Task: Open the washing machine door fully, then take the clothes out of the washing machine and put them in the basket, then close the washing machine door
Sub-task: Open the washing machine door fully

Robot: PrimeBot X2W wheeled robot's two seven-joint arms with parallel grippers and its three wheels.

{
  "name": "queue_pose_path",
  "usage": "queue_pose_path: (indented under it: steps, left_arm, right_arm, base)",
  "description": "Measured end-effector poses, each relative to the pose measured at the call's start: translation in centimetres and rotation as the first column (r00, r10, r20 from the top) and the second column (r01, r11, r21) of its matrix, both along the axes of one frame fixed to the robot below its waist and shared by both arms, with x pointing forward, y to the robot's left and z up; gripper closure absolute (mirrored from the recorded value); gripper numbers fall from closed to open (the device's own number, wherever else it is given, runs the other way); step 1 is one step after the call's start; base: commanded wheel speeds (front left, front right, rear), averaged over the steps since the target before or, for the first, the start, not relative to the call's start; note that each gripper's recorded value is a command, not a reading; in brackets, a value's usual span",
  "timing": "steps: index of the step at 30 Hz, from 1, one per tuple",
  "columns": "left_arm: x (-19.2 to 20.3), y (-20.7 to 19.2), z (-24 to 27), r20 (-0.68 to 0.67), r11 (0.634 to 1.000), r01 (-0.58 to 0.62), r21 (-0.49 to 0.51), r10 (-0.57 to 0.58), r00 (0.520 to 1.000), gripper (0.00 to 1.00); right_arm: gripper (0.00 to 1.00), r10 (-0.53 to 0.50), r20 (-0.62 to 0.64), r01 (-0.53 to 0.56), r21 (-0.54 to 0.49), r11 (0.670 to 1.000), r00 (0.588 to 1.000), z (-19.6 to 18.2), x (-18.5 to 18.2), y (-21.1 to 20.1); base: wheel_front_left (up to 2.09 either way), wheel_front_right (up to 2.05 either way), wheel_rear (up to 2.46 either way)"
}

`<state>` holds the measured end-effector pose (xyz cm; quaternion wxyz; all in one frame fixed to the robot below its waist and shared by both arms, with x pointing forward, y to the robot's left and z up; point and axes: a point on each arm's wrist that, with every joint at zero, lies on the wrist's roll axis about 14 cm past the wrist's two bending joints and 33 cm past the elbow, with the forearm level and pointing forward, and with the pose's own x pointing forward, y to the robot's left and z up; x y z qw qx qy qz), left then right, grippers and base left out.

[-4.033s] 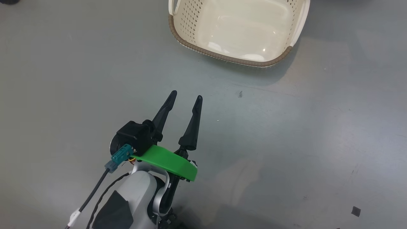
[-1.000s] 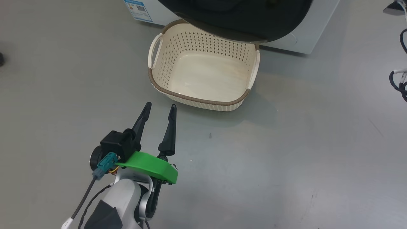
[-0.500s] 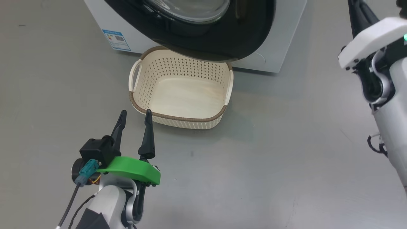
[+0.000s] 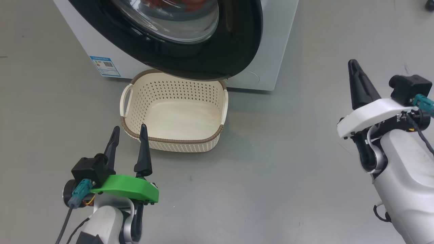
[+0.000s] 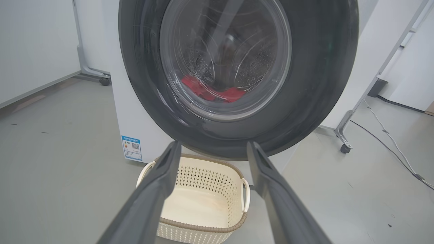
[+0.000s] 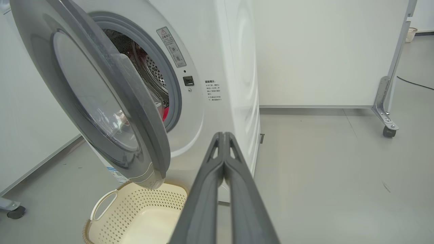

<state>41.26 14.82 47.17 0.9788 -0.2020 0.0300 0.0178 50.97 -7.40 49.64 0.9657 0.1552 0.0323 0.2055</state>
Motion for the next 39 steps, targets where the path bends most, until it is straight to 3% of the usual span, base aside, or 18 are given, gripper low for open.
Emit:
queue_pose_path:
  steps: [4,5,6,39]
  left_arm:
    - [0.0,-0.2,0.3,0.013,1.000,0.008,0.001,-0.009,1.000,0.00]
    - [0.0,-0.3,0.3,0.012,1.000,0.013,0.000,-0.013,1.000,0.00]
    - [-0.1,-0.4,0.2,0.011,1.000,0.015,-0.001,-0.015,1.000,0.00]
    - [-0.1,-0.9,0.1,0.019,0.999,0.046,0.011,-0.046,0.999,0.00]
  right_arm:
    - [0.98,-0.032,-0.031,0.032,0.005,0.999,0.999,-1.2,-1.6,-0.7]
    - [0.46,-0.042,-0.039,0.042,0.003,0.999,0.998,-1.5,-1.9,-0.9]
    - [0.00,-0.048,-0.042,0.048,-0.005,0.999,0.998,-1.7,-2.2,-1.1]
    - [0.00,-0.154,-0.018,0.155,0.019,0.988,0.988,-1.7,-6.3,-2.5]
  base:
    - [0.00,0.00,0.00]
    - [0.00,0.00,0.00]
    - [0.00,0.00,0.00]
    - [0.00,0.00,0.00]
